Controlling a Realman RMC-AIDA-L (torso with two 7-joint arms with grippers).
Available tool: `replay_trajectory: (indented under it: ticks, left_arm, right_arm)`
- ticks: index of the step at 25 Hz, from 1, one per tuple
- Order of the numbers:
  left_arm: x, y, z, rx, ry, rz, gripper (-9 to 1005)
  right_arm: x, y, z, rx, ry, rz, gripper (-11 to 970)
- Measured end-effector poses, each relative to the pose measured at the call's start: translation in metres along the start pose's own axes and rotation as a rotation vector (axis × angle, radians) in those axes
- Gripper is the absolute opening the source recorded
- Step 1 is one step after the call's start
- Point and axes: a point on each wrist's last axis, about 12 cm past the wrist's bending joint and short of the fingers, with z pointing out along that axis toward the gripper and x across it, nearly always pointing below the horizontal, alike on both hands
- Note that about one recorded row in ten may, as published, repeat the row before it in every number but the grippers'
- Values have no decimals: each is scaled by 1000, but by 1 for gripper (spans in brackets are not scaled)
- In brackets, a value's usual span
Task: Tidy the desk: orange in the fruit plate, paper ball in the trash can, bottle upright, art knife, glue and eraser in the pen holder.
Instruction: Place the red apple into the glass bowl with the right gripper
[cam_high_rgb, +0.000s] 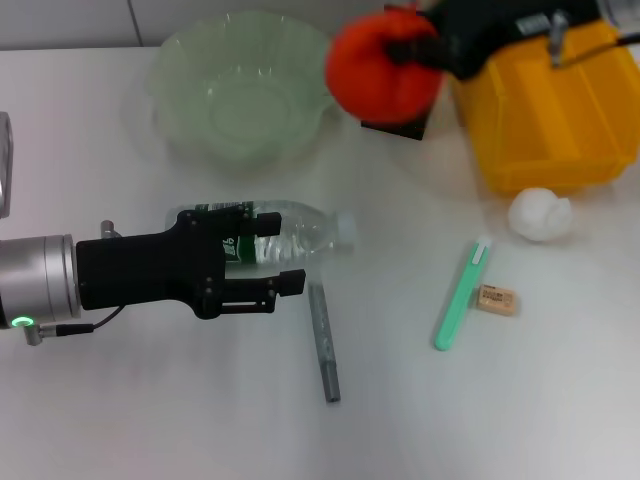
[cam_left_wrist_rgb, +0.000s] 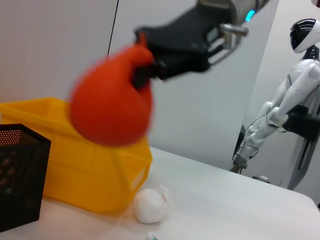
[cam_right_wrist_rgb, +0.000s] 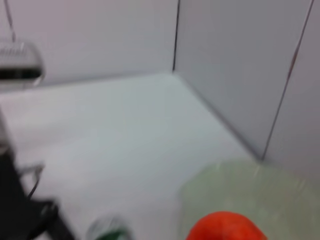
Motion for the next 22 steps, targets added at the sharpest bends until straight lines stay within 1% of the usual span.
replay_trajectory:
  ticks: [1,4,5,6,8,9,10,11,14,15,16,18,22]
  left_arm:
    - [0,0,0,1,0,1,812]
    - [0,0,0,0,0,1,812]
    - [0,0,1,0,-1,1,812]
    - [0,0,1,0,-1,1,812]
    - [-1,1,0,-5,-7,3,812]
    - [-1,1,0,-5,-7,3,812]
    - [-2,1,0,-7,-9,6,812]
    - [-2,1,0,-7,-9,6,812]
    - [-2,2,0,-8,-11,6,812]
    - [-2,2,1,-9,-12,6,812]
    - [-2,2,1,-9,-12,6,812]
    - [-3,2,1,-11,-16,7,812]
    - [-4,2,1,-13,-21,10,812]
  right_arm:
    - [0,0,0,0,0,0,60]
    - [-4,-4,20,43,-75,-1,44]
    - [-7,-7,36,89,-118,-5,44]
    - [-7,-7,36,89,-118,-5,44]
    - [-9,-8,50,117,-140,-17,43]
    - [-11,-8,58,128,-150,-23,43]
    - [-16,-8,73,142,-167,-33,43]
    - [-16,-8,73,142,-167,-33,43]
    - [-17,-7,97,174,-169,-33,43]
    - [-18,-7,112,207,-170,-30,43]
    - [-18,-7,112,207,-170,-30,43]
    - [-19,-6,125,235,-163,-32,42]
    - [-19,-3,144,278,-141,-48,42]
